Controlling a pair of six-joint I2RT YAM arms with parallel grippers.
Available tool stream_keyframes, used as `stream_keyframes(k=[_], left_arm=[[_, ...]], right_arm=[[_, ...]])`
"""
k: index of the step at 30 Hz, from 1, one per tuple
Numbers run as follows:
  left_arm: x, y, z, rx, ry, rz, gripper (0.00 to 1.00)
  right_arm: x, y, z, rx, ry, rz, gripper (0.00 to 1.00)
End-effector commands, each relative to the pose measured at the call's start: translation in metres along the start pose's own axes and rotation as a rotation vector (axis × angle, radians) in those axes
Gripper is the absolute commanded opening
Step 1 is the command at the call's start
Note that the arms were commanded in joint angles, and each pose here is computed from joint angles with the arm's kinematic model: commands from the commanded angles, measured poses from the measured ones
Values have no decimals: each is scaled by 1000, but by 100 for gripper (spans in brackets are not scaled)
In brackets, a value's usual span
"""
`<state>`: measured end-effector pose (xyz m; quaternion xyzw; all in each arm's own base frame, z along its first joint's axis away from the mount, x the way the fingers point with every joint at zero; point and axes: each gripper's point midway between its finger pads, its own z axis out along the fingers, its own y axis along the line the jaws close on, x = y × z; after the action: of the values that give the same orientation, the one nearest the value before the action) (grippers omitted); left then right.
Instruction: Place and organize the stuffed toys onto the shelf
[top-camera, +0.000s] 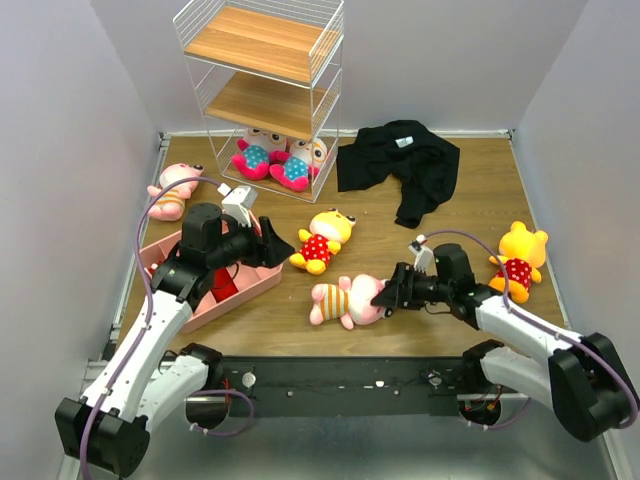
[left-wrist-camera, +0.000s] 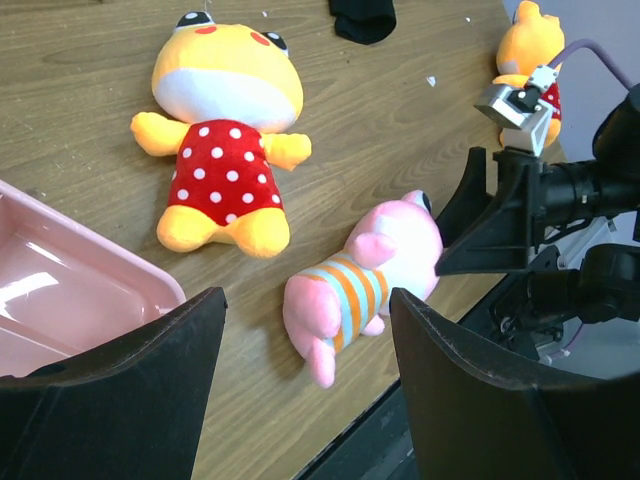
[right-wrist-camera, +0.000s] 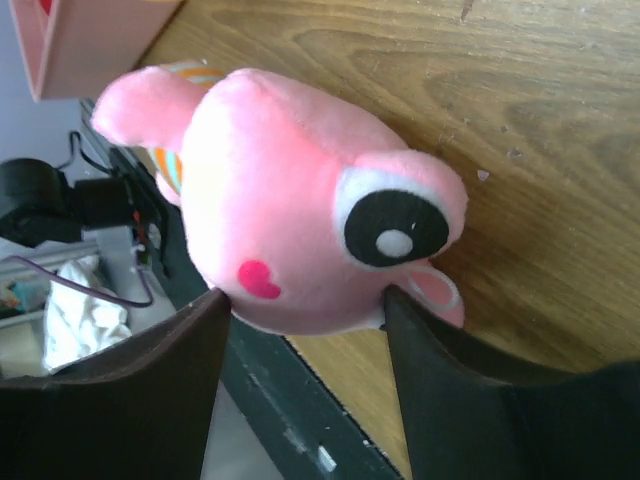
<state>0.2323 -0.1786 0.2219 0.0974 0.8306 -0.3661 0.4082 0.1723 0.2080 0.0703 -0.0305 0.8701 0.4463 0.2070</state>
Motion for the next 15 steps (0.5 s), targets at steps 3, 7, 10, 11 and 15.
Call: stream_keyframes(k=[3,7,10,11,15], left_arm=[[1,-13,-5,66,-17,15,76],[6,-12,-6,64,-14,2,75],[8,-14,-10,74,-14,-3,75],[9,-17,-12,81,-16,-1,75],[15,-25,-15,124,3,-6,75]], right_arm=[[-13,-2,7,45,-59,-52,26],[-20,9,-7,56,-80,-83,1],[-27,28,-22,41,-94,-112,1],[-29,34,-26,30,-100,-115,1],[-37,65,-42,-43,-133,-129,1]])
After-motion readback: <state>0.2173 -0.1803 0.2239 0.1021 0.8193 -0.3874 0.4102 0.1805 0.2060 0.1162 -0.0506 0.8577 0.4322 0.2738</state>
